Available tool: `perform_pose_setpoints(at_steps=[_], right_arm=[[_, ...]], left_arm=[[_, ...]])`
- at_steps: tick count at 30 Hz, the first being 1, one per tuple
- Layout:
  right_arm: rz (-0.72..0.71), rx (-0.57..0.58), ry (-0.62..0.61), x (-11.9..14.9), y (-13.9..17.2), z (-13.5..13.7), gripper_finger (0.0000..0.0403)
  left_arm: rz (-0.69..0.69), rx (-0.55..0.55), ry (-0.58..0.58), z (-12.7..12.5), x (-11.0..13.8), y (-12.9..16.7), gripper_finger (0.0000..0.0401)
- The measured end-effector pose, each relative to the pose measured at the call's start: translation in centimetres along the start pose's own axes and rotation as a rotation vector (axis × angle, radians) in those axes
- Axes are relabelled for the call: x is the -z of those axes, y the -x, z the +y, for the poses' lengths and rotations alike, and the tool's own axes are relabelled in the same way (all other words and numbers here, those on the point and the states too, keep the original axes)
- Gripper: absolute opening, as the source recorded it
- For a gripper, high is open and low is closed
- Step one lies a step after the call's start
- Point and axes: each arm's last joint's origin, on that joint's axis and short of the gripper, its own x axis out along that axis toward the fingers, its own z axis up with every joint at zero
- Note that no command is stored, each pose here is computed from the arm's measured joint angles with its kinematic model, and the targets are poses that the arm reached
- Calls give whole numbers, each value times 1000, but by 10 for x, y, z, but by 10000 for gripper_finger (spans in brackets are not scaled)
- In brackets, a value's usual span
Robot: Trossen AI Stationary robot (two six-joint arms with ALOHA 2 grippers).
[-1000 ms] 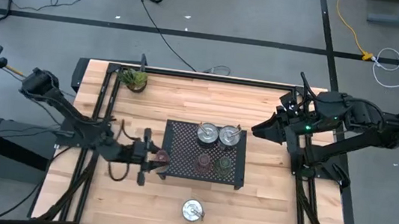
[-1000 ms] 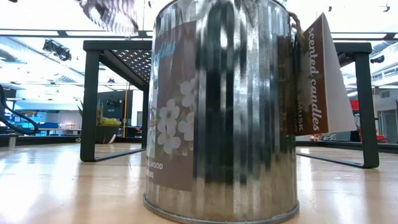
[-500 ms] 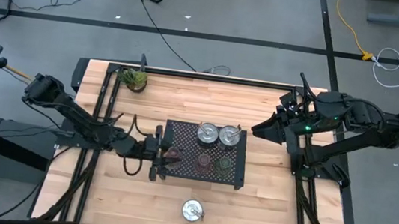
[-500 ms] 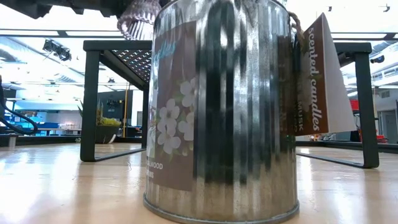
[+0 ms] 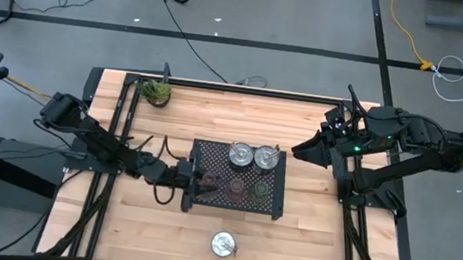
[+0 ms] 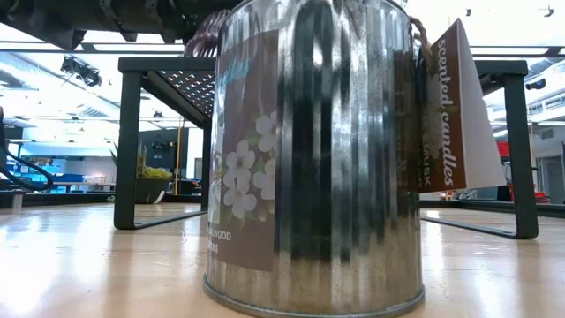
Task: Pick & Place candle stick holders
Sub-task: Put the pink candle holder on the shelf aligned with the pink candle holder
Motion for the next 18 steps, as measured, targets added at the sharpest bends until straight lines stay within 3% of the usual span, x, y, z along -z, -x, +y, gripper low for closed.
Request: perform_pose_setpoints(at_steps=[7, 13, 18], right_arm=[[1, -1, 9, 0, 0, 0, 123], [1, 0, 10, 0, 0, 0, 123], [1, 0, 10, 0, 0, 0, 123]], left_arm=[[3, -16, 42, 4, 1, -2, 132], [-3, -29, 98, 10, -1, -4, 188], [0, -22, 113, 11, -1, -5, 183]])
